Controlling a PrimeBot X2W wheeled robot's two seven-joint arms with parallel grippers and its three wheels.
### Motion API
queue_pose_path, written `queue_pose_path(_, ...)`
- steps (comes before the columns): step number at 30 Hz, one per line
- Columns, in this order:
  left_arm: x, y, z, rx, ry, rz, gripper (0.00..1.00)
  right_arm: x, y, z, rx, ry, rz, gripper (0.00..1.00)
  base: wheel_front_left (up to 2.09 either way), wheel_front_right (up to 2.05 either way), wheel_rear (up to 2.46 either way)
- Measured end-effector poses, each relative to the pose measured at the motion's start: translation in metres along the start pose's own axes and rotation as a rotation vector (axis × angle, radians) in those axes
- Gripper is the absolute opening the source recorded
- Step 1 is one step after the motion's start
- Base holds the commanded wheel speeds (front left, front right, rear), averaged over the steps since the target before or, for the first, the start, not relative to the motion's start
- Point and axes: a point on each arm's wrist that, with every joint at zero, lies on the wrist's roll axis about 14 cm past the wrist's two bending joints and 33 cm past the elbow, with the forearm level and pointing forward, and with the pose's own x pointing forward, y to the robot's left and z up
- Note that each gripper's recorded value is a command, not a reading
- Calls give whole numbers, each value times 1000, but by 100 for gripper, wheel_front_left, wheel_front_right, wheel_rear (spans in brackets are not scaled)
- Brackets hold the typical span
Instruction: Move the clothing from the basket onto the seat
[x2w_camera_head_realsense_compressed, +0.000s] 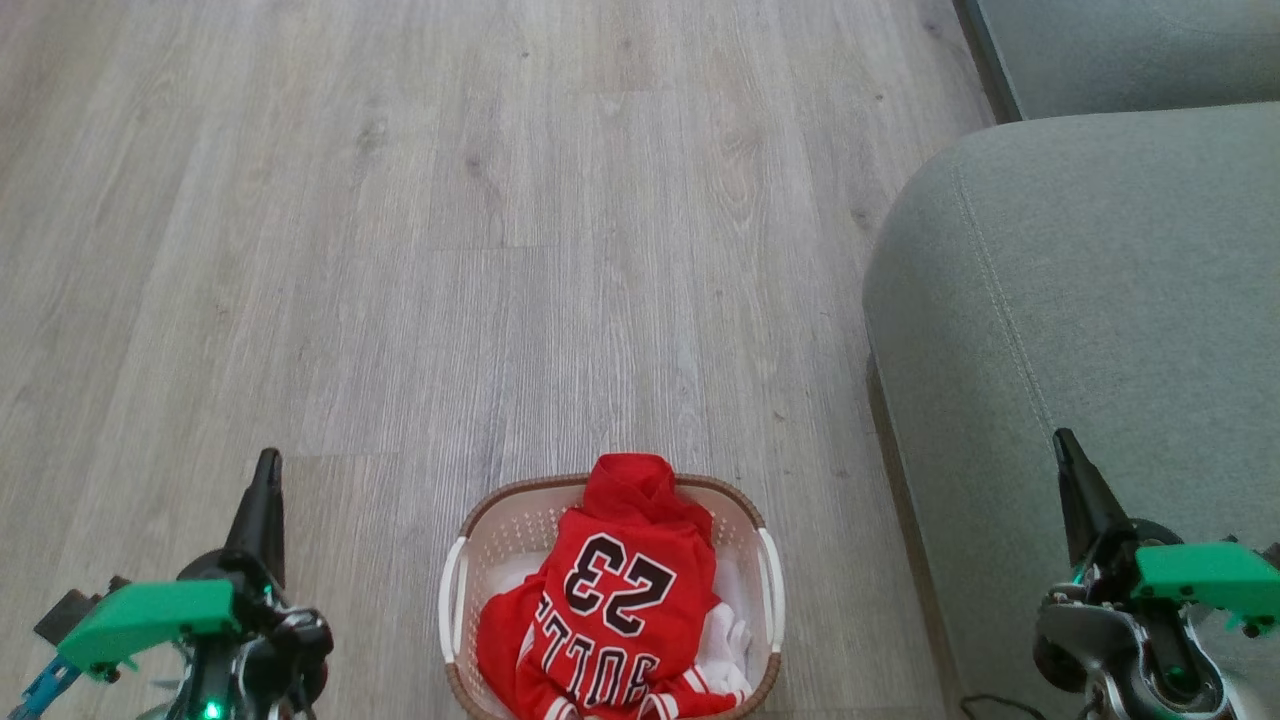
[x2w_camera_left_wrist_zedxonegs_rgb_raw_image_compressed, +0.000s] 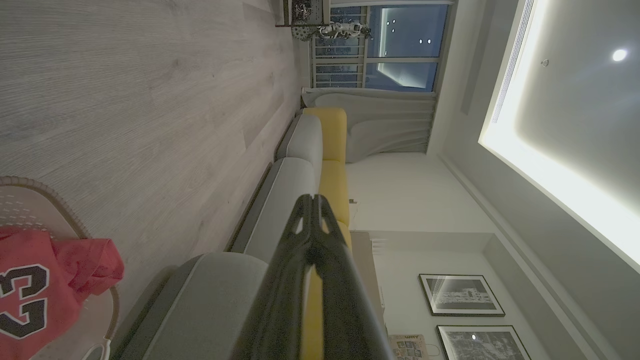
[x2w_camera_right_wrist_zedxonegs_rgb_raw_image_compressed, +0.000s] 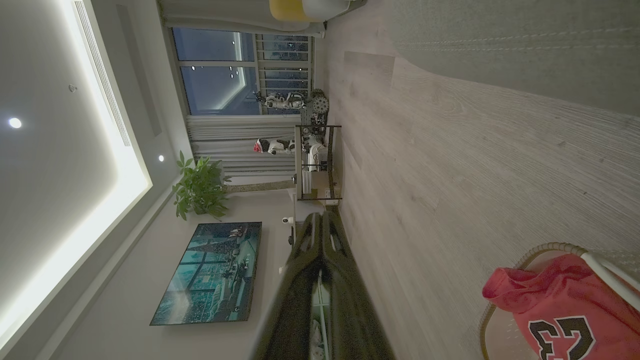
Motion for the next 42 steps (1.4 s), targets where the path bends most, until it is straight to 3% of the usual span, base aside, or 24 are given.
queue_pose_path(9,0,0,0,0,0,0,0,0,0,0,0,0,0,0,0,0,0)
queue_pose_path(10,0,1,0,0,0,3,100,0,-1,0,1,0,-3,100,0,0,0)
queue_pose_path(17,-20,42,-1,-17,-10,125,100,-18,-39,-3,14,-1,-116,100,0,0,0)
queue_pose_path(29,-17,35,-5,12,-15,102,100,-13,-24,-4,-24,-14,-68,100,0,0,0)
queue_pose_path(42,-10,16,-4,146,-28,50,100,-9,-6,-8,-123,-16,-16,100,0,0,0)
